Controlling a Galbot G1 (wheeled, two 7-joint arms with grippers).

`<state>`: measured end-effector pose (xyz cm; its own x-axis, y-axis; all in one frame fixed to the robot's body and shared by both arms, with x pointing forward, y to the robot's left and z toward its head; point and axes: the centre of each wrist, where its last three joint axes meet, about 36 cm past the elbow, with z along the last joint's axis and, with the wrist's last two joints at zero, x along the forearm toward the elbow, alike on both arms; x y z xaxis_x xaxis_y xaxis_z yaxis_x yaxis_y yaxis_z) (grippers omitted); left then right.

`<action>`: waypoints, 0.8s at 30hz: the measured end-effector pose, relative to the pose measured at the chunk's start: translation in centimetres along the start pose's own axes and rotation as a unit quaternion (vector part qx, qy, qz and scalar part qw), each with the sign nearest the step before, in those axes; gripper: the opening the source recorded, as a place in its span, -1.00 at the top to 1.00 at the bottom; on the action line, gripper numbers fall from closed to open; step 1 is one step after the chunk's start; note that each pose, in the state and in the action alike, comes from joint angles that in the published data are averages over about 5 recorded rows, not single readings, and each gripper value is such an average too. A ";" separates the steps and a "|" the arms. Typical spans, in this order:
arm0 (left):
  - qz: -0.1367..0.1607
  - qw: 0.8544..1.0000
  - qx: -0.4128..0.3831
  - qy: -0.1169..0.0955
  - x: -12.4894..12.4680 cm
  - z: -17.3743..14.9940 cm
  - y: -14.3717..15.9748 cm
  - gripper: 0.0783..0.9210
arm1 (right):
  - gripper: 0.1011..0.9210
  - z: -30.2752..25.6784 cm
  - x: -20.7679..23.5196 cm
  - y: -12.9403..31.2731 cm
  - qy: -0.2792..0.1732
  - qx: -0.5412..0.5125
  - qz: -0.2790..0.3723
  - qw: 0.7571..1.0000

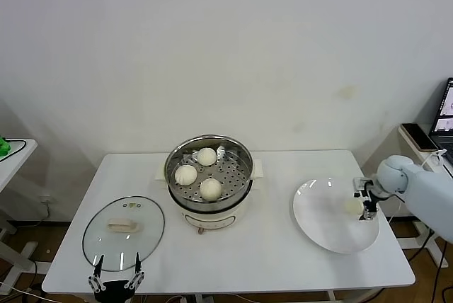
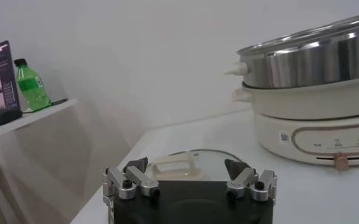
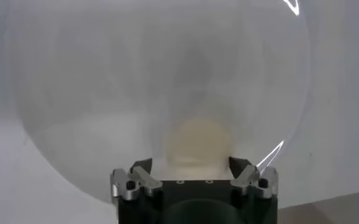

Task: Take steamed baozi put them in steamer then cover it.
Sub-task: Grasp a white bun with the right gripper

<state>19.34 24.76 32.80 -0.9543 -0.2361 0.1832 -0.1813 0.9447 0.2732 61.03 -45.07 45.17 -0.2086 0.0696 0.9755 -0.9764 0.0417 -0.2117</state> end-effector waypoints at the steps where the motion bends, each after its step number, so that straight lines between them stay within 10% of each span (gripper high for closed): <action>1: 0.000 1.000 0.000 0.000 0.0 0.0 0.0 -0.77 | -0.48 0.0 0.0 0.0 0.000 -0.001 0.000 1.000; 24: 0.003 1.000 0.001 -0.004 0.2 -0.1 -0.4 -0.77 | -0.76 0.0 0.9 0.7 -0.004 -0.006 0.013 1.000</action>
<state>19.21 24.33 32.80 -0.9572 -0.2279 0.1783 -0.1749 0.9466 0.2707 60.13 -44.98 45.86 -0.2347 0.0634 0.9700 -0.9699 0.0520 -0.2380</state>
